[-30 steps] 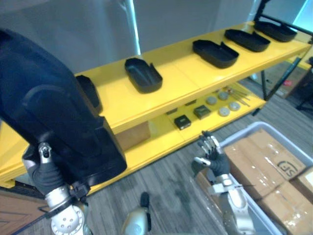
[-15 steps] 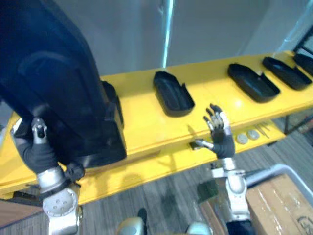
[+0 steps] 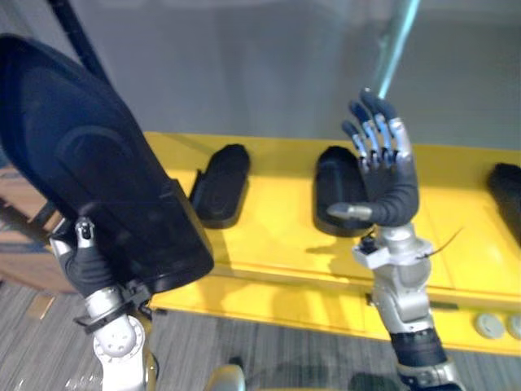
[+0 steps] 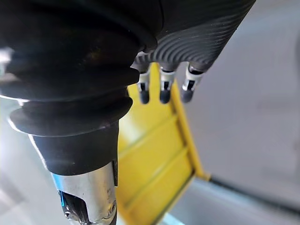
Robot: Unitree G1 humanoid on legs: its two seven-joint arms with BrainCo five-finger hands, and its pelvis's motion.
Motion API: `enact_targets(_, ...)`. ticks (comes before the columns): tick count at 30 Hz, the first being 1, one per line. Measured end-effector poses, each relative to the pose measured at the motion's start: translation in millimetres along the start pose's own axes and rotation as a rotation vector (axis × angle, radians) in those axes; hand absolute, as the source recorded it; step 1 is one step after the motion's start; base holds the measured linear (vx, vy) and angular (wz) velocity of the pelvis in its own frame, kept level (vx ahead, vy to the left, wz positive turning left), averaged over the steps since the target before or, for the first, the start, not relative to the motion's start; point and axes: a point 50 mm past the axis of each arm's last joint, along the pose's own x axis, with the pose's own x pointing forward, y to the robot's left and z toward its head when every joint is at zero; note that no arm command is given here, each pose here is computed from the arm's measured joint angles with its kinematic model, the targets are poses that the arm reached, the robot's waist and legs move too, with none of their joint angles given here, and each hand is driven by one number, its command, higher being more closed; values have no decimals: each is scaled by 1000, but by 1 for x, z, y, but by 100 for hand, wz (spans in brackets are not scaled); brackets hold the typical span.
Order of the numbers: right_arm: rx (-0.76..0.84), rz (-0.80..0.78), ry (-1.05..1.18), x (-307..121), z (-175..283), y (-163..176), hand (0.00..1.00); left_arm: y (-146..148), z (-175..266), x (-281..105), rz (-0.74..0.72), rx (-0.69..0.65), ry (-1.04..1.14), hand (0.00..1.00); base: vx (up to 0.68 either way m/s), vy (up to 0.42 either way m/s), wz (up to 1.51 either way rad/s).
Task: Walk over and take plastic housings, then place them on the shelf
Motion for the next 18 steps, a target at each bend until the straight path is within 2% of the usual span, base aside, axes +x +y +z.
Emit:
enact_targets(6,41,4,-40,-9,10,3,0,-6,8,0,-22,-30,-40,100,-48,-26,66)
enact_targets(9,93,-57,-16,-20,8,6,0,-20,10,-1,-91,-65,-45,100,3,156,40)
enact_targets(15,220,-139,33,-29,-4,31,0,-18,12,3,-166,-19,-67,100,10,179,15)
enact_targets(18,165,-149,55,-30,-5,32,0,-21,12,7,-189,-24,-68,100,39,153,65)
